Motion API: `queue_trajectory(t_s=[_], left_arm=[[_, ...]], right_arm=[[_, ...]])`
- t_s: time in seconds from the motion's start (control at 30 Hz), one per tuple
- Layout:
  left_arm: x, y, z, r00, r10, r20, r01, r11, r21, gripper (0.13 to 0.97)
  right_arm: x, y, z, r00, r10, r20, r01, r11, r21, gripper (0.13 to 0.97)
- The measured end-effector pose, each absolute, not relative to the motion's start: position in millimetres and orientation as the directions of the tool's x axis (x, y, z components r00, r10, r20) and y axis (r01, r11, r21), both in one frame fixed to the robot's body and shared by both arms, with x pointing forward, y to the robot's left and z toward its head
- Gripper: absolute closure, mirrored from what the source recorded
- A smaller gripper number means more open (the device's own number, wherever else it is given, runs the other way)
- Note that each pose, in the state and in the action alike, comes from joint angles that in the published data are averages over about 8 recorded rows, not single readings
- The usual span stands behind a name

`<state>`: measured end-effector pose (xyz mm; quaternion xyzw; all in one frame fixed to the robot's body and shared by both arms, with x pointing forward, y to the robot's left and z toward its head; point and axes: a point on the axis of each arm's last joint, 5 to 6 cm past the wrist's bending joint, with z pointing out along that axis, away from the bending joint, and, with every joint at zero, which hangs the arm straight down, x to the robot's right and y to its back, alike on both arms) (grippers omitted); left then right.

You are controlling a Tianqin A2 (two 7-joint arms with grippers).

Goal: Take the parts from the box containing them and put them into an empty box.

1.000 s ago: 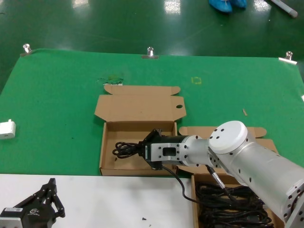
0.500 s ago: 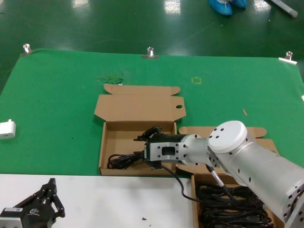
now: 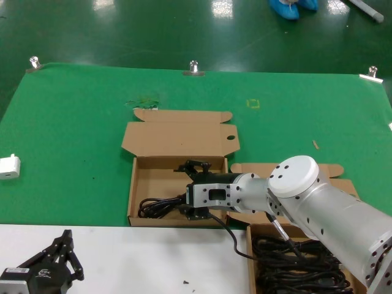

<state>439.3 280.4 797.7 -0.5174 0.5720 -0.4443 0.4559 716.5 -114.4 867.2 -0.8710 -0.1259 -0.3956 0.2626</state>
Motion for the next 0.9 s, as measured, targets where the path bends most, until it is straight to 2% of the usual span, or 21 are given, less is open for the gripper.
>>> queue_trajectory(t_s=[0.3,0.47,0.57,0.7,0.77,0.9], left_arm=[[439.3,280.4,797.7,-0.049,-0.997,-0.062,-0.187,0.07,-0.98,0.921],[439.3,280.4,797.7,-0.049,-0.997,-0.062,-0.187,0.07,-0.98,0.857],[439.3,280.4,797.7,-0.049,-0.997,-0.062,-0.187,0.07,-0.98,0.819],[439.3,280.4,797.7,-0.049,-0.997,-0.062,-0.187,0.07,-0.98,0.819],[439.3,280.4,797.7,-0.049,-0.997,-0.062,-0.187,0.07,-0.98,0.777],[439.3,280.4,797.7,-0.049,-0.997,-0.062,-0.187,0.07,-0.98,0.693]], right_arm=[[716.5,-114.4,867.2,0.655,0.011,0.755,0.427,-0.83,-0.358,0.46],[716.5,-114.4,867.2,0.655,0.011,0.755,0.427,-0.83,-0.358,0.336],[716.5,-114.4,867.2,0.655,0.011,0.755,0.427,-0.83,-0.358,0.303],[716.5,-114.4,867.2,0.655,0.011,0.755,0.427,-0.83,-0.358,0.237],[716.5,-114.4,867.2,0.655,0.011,0.755,0.427,-0.83,-0.358,0.204],[716.3,-114.2,866.9,0.656,0.01,0.755,0.427,-0.83,-0.359,0.204]])
